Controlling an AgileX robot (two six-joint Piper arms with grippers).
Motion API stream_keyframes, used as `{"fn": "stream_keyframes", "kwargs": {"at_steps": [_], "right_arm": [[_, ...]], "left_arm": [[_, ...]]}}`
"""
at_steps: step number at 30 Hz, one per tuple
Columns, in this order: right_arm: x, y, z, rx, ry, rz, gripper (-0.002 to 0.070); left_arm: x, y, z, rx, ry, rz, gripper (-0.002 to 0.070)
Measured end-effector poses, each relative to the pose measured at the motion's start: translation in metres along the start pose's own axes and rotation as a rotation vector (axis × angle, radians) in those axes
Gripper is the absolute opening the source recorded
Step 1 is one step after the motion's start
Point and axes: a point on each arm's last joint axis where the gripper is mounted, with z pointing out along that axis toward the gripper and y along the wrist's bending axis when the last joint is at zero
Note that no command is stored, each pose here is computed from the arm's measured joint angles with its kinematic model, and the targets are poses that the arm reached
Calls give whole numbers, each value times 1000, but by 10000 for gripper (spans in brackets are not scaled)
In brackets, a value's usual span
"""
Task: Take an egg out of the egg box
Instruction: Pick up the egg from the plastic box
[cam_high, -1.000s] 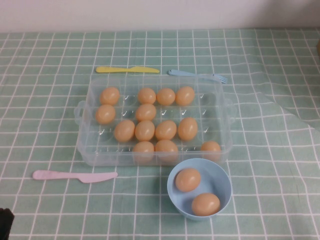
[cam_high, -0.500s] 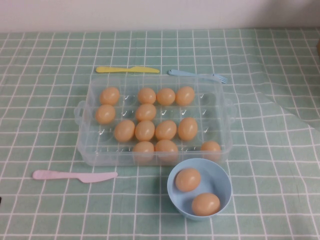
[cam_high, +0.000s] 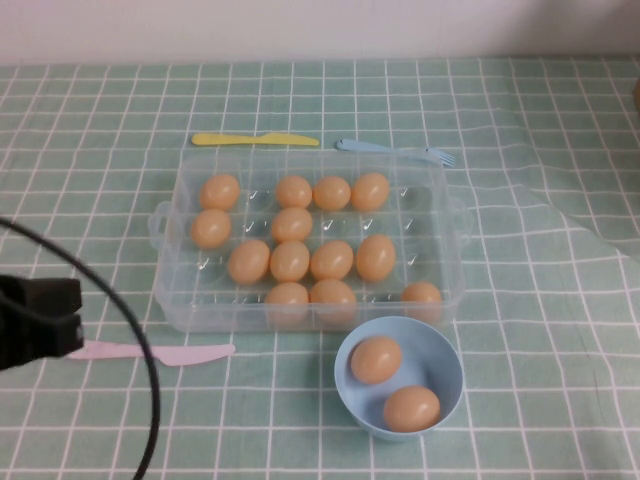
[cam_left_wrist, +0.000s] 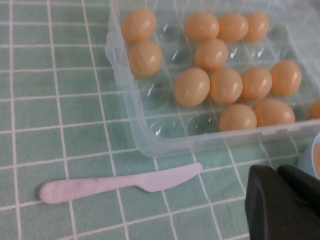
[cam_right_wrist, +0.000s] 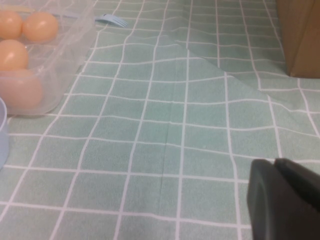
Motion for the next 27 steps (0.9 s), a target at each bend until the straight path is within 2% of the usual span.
{"fn": "stream_keyframes", "kwargs": {"at_steps": [6,10,13,20,27], "right_arm": [[0,0,0,0,0,0,-17],[0,0,0,0,0,0,-17],[0,0,0,0,0,0,-17],[0,0,0,0,0,0,-17],[0,0,0,0,0,0,-17]], "left_arm": [[-48,4,51,29,247,125,-3],[-71,6,96,17,384,222,-3],[-87,-5,134,14,482,305,-3],[-97,-35,208,37,685,441,-3],[-110,-56,228,19,699,542,-3]]}}
